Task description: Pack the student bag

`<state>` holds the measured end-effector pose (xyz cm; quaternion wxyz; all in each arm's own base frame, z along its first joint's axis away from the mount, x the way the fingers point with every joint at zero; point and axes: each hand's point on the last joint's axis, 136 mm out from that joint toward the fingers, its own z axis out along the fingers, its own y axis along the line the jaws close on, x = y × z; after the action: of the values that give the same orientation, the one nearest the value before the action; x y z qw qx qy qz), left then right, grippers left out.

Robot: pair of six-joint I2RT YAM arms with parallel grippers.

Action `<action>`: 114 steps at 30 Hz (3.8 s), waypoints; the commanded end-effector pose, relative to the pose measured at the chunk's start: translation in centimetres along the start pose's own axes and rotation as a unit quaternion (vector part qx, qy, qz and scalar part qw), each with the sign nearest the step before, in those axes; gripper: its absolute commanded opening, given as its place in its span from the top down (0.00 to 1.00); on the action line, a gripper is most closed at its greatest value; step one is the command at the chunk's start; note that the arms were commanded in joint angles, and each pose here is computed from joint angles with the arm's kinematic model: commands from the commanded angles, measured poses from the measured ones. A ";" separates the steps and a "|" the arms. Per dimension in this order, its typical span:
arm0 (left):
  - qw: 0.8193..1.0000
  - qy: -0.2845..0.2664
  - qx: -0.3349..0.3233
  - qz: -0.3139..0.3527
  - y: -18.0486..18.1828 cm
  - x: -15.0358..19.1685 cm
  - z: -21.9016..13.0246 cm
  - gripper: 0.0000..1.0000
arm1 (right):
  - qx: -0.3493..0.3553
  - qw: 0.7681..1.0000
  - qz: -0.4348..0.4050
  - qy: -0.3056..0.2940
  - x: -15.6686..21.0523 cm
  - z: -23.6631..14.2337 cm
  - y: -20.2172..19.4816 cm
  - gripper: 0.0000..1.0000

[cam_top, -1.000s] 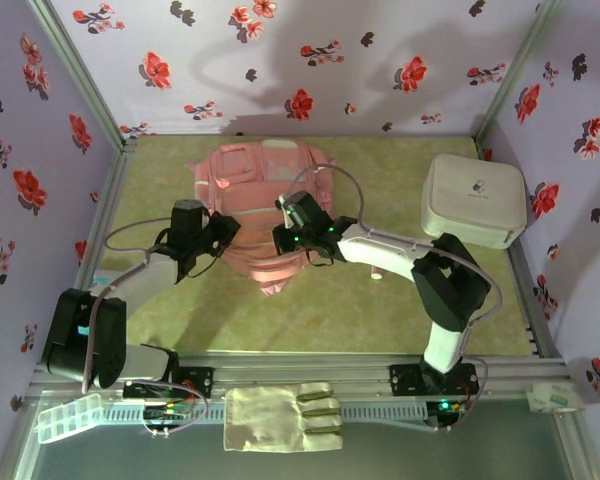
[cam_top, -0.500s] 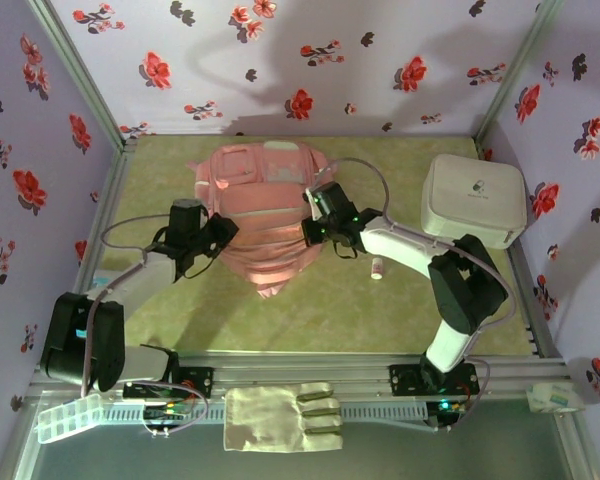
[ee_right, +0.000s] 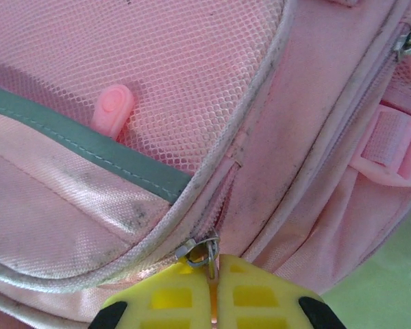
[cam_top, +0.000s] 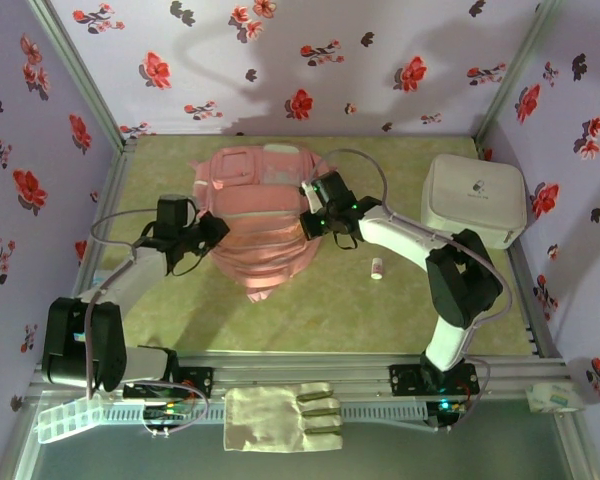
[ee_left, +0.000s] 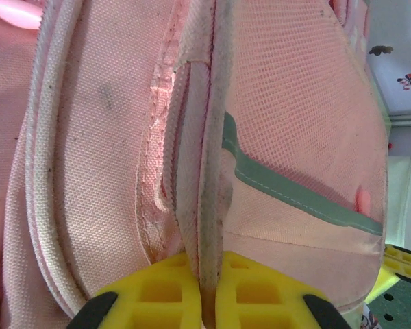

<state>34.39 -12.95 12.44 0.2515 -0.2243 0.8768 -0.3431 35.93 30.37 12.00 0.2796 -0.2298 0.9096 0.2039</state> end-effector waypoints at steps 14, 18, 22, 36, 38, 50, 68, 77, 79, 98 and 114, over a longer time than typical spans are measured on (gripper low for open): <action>0.993 -0.090 -0.004 -0.079 0.9 -2.0 -4.2 0.41 | -0.130 0.991 -0.019 -0.021 -1.6 1.2 10.7 0.94; 0.992 -0.080 0.033 -0.096 -0.3 -1.7 -3.7 0.41 | -0.155 0.988 -0.017 -0.020 -1.8 1.6 12.7 0.94; 0.991 -0.074 0.044 -0.105 -0.6 -1.7 -2.8 0.43 | -0.161 0.987 -0.019 -0.020 -1.7 1.6 13.3 0.94; 0.994 -0.064 0.000 -0.088 1.1 -1.9 -0.8 0.96 | -0.085 0.995 -0.043 -0.020 -0.8 1.1 9.6 0.90; 0.995 -0.055 -0.013 -0.076 1.5 -1.5 -0.8 1.00 | -0.065 0.997 -0.038 -0.022 -1.1 1.1 8.0 0.88; 0.999 0.001 -0.039 -0.022 2.3 0.7 -0.9 1.00 | 0.019 0.997 0.069 -0.025 -3.1 1.2 1.5 0.90; 0.996 0.054 0.066 0.030 -7.4 2.8 3.4 0.71 | 0.126 0.980 0.133 -0.079 -0.7 -4.5 -5.6 0.80; 0.996 -0.053 -0.010 0.075 -5.9 -1.6 -2.5 0.33 | 0.167 0.960 0.121 -0.190 -2.7 -13.2 -6.5 0.23; 0.991 -0.094 -0.039 0.087 -4.6 -3.0 -4.7 0.23 | 0.210 0.944 0.123 -0.224 -2.4 -15.8 -8.1 0.12; 0.822 -0.451 -0.304 0.171 10.6 -8.5 -16.2 0.00 | 0.521 0.756 0.234 -0.320 11.6 -24.7 -23.8 0.00; 0.814 -0.386 -0.217 0.376 9.1 -9.5 -6.9 0.00 | 0.542 0.760 0.198 -0.297 12.2 -19.9 -28.6 0.01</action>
<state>33.70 3.14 9.75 0.5589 -0.0783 0.8170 0.1180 32.05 -6.66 10.64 0.5254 0.2120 0.7886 -0.2391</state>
